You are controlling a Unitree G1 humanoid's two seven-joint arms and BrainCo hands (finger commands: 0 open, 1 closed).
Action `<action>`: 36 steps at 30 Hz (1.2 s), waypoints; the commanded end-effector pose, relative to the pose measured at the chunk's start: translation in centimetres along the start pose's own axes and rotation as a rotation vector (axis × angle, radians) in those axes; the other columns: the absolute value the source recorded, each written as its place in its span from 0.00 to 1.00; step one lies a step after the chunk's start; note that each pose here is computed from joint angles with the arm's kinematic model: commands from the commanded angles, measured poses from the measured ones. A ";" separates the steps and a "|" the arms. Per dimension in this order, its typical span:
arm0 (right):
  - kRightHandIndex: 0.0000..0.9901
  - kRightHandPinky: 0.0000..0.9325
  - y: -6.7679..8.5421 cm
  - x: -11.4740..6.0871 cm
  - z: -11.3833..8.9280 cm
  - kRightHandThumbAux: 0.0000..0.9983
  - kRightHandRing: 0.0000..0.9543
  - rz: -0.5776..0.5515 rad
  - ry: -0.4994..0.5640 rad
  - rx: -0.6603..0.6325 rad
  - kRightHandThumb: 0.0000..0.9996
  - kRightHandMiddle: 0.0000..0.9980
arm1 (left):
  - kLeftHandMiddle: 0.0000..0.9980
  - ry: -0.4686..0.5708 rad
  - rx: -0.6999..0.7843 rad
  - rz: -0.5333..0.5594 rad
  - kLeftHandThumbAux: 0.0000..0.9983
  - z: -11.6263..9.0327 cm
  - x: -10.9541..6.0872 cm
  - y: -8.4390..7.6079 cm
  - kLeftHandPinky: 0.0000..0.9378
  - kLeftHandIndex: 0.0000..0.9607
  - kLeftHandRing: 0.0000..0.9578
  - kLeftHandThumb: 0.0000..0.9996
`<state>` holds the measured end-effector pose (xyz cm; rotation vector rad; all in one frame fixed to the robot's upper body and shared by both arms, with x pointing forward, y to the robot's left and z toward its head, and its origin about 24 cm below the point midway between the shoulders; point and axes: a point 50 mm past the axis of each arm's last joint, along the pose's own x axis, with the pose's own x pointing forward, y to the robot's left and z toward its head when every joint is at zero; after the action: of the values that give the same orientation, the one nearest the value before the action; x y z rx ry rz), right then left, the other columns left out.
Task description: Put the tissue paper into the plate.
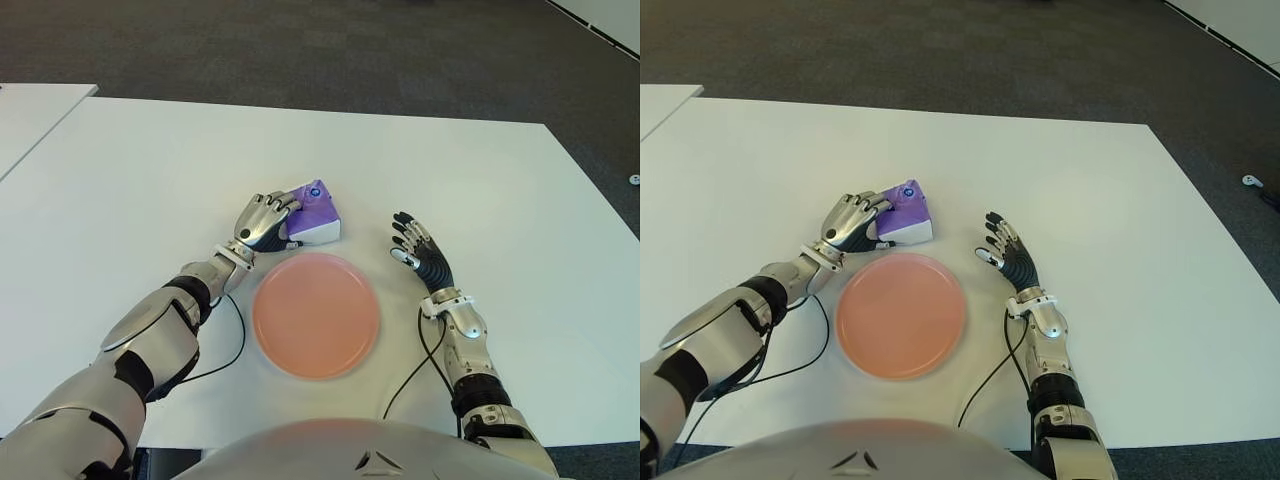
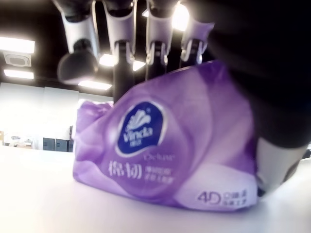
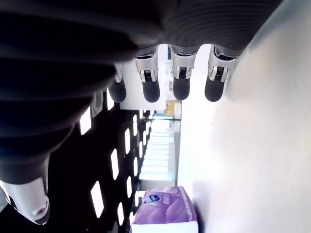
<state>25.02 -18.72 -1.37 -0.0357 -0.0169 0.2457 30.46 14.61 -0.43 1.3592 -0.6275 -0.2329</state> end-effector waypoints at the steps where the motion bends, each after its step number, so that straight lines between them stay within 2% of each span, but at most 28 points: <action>1: 0.00 0.00 1.0 -3.9 -5.2 0.62 0.00 -0.027 0.266 0.099 0.00 0.00 | 0.88 0.037 -0.010 -0.164 0.71 -0.3 -2.5 -1.7 0.89 0.46 0.88 0.71; 10: 0.00 0.00 0.9 -3.8 -5.3 0.64 0.00 -0.048 0.284 0.117 0.00 0.00 | 0.87 0.098 -0.023 -0.042 0.71 -2.5 0.5 1.5 0.89 0.46 0.88 0.71; 14: 0.00 0.00 0.7 -3.6 -5.4 0.66 0.00 -0.066 0.295 0.123 0.00 0.00 | 0.87 0.126 -0.058 0.041 0.70 -3.2 2.0 3.3 0.90 0.46 0.88 0.71; 18: 0.00 0.00 1.2 -3.6 -5.0 0.67 0.00 -0.068 0.295 0.128 0.00 0.00 | 0.88 0.130 -0.083 0.141 0.70 -3.8 3.2 5.1 0.90 0.46 0.89 0.71; 22: 0.00 0.00 0.8 -3.6 -5.4 0.65 0.00 -0.046 0.295 0.114 0.00 0.00 | 0.87 0.116 -0.096 0.255 0.70 -4.5 4.3 7.5 0.90 0.46 0.89 0.71; 26: 0.00 0.00 0.9 -3.5 -5.3 0.64 0.00 -0.039 0.283 0.105 0.00 0.00 | 0.86 0.110 -0.106 0.290 0.70 -4.7 4.7 8.4 0.90 0.46 0.88 0.71; 29: 0.00 0.00 0.9 -3.4 -5.3 0.64 0.00 -0.051 0.301 0.122 0.00 0.00 | 0.86 0.086 -0.148 0.370 0.70 -4.7 5.6 10.2 0.91 0.46 0.88 0.72; 31: 0.00 0.00 1.0 -3.4 -5.3 0.63 0.00 -0.055 0.306 0.126 0.00 0.00 | 0.85 0.074 -0.164 0.401 0.70 -4.6 5.9 10.9 0.91 0.46 0.88 0.72; 36: 0.00 0.00 1.0 -3.4 -5.3 0.63 0.00 -0.055 0.307 0.125 0.00 0.00 | 0.85 0.052 -0.191 0.444 0.70 -4.4 6.3 11.9 0.92 0.46 0.89 0.72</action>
<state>25.91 -19.19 -1.12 -0.0331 -0.0037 0.2101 35.63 17.74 11.89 1.0307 -0.8155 0.1070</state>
